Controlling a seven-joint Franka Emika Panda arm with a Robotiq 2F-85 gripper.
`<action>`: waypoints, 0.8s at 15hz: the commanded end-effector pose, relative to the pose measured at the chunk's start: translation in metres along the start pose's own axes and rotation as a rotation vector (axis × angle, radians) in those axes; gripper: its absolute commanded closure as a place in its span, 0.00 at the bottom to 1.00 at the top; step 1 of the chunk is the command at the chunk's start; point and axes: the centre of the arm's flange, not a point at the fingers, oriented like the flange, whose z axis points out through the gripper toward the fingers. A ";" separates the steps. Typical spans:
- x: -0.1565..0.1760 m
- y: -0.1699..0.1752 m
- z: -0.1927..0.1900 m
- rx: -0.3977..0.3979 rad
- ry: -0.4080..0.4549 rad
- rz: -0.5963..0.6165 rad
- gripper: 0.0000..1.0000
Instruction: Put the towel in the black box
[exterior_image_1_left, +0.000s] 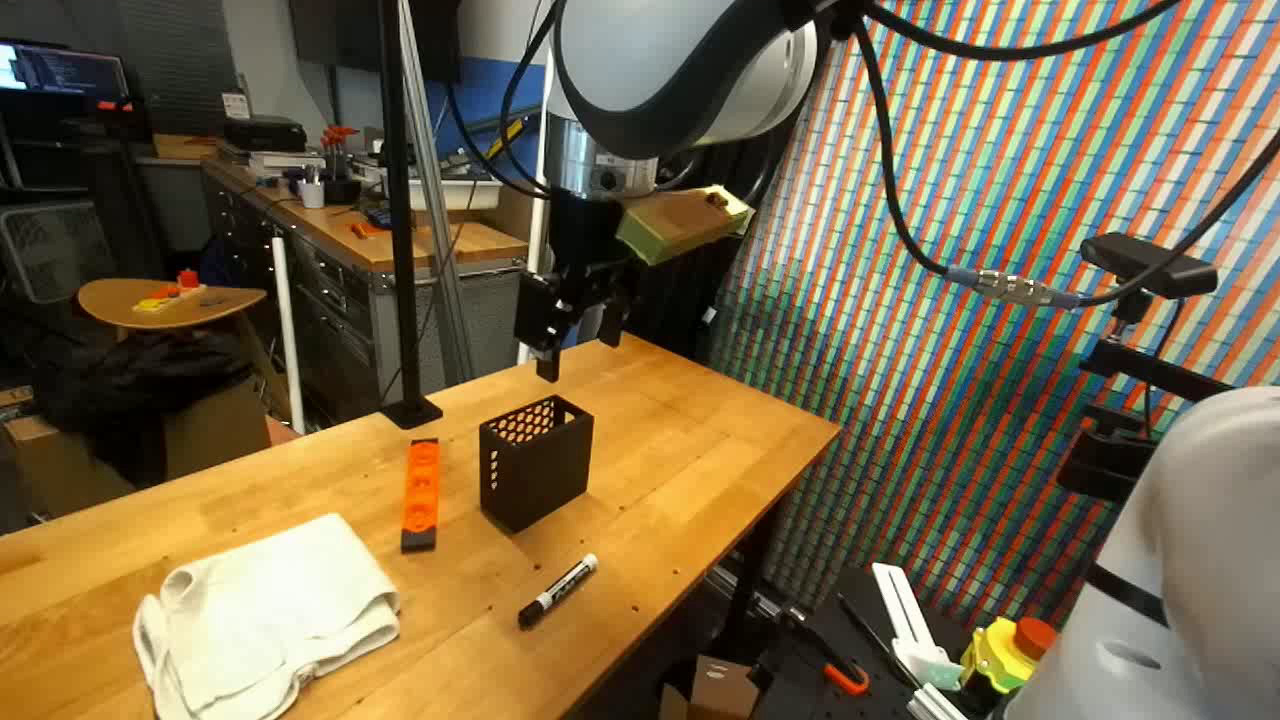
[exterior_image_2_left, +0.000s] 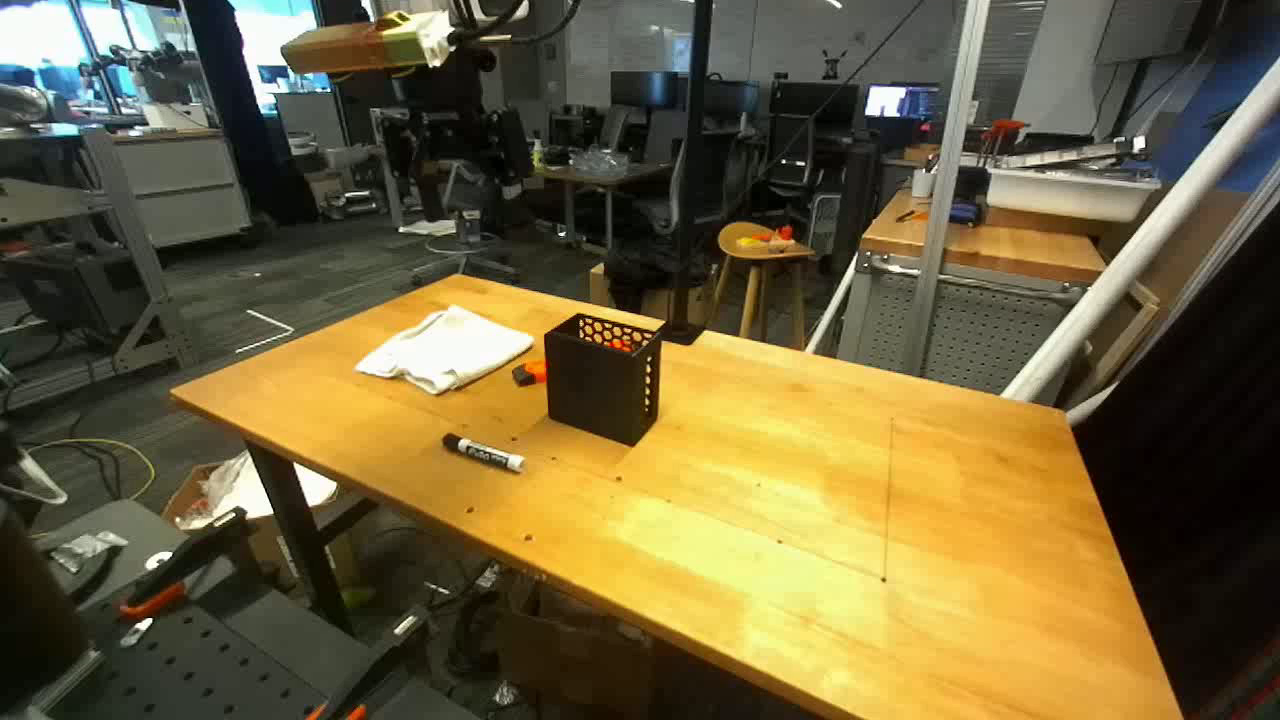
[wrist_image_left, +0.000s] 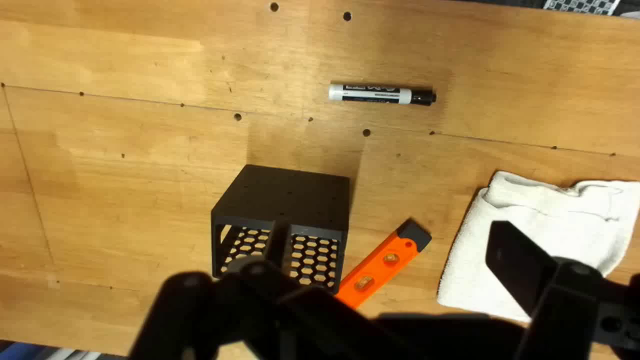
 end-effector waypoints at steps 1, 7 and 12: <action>0.001 0.000 -0.002 0.000 0.005 0.000 0.00; 0.005 0.001 -0.009 -0.001 0.021 0.002 0.00; 0.005 0.001 -0.009 -0.001 0.021 0.002 0.00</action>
